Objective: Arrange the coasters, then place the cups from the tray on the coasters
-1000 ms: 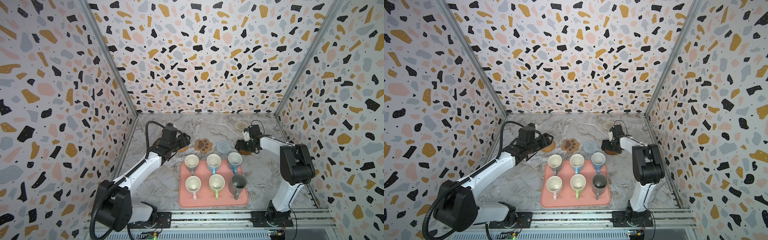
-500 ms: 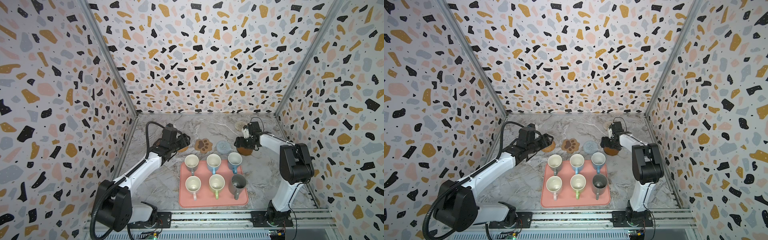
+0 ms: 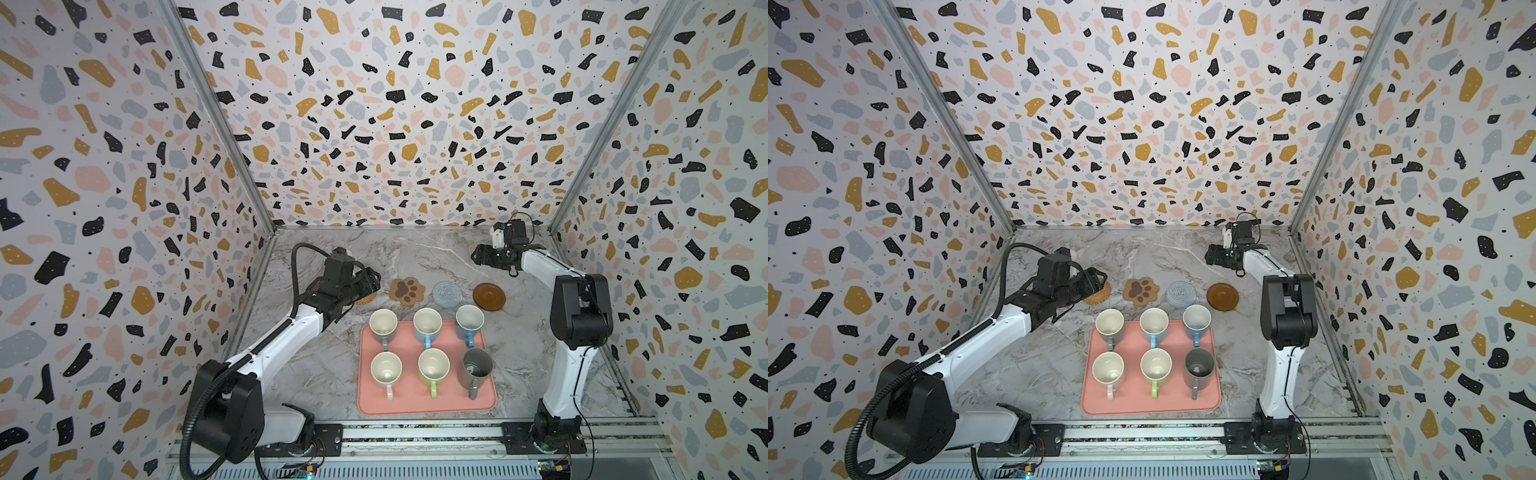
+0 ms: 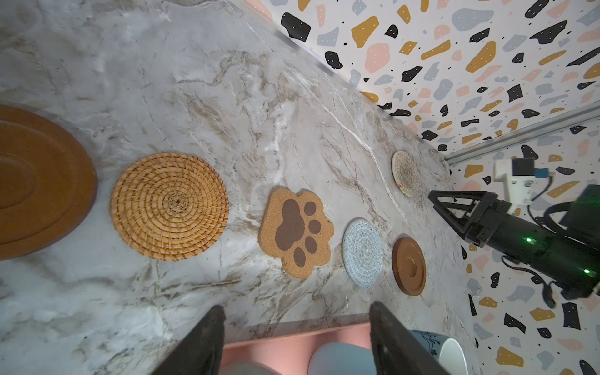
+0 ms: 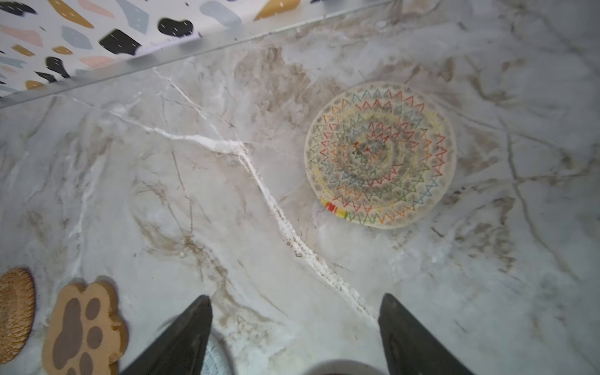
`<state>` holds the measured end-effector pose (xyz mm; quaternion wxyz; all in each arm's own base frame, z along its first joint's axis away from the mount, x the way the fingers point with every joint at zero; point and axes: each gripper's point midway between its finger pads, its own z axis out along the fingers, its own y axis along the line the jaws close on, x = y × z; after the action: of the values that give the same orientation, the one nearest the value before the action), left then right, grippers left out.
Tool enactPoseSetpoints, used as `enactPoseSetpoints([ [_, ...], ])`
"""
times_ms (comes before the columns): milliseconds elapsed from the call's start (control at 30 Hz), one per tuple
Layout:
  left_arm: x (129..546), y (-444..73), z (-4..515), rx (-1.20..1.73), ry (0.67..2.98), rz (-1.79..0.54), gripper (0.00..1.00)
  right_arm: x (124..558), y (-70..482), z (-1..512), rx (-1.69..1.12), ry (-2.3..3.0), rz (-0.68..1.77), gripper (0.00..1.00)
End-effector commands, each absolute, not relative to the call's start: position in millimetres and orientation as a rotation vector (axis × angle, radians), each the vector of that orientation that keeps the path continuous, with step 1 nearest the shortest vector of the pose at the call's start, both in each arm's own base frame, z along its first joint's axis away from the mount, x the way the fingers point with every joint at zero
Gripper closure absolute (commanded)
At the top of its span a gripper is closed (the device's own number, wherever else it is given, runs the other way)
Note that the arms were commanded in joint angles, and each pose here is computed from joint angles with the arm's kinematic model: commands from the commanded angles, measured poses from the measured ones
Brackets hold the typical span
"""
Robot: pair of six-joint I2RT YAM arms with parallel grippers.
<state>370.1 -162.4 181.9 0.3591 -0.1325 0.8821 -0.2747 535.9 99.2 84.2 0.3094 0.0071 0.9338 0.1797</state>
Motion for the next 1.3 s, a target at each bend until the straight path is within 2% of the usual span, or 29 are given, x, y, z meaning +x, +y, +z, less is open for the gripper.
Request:
enactPoseSetpoints([
  [0,371,-160,188,-0.331,2.262,-0.704,0.28,555,109,104,-0.001,2.406,0.528,0.17],
  [233,375,-160,192,-0.328,2.252,-0.699,0.29,580,105,103,0.038,2.375,0.585,0.17],
  [467,373,-160,190,-0.328,2.259,-0.695,0.28,598,99,73,0.111,2.419,0.621,0.17],
  [700,369,-157,187,-0.343,2.252,-0.696,0.28,605,83,45,0.155,2.544,0.495,0.17],
  [967,367,-156,183,-0.352,2.251,-0.699,0.28,575,39,27,0.238,2.663,0.285,0.17],
  [1267,367,-156,191,-0.342,2.233,-0.705,0.29,505,-17,21,0.332,2.720,0.198,0.17],
])
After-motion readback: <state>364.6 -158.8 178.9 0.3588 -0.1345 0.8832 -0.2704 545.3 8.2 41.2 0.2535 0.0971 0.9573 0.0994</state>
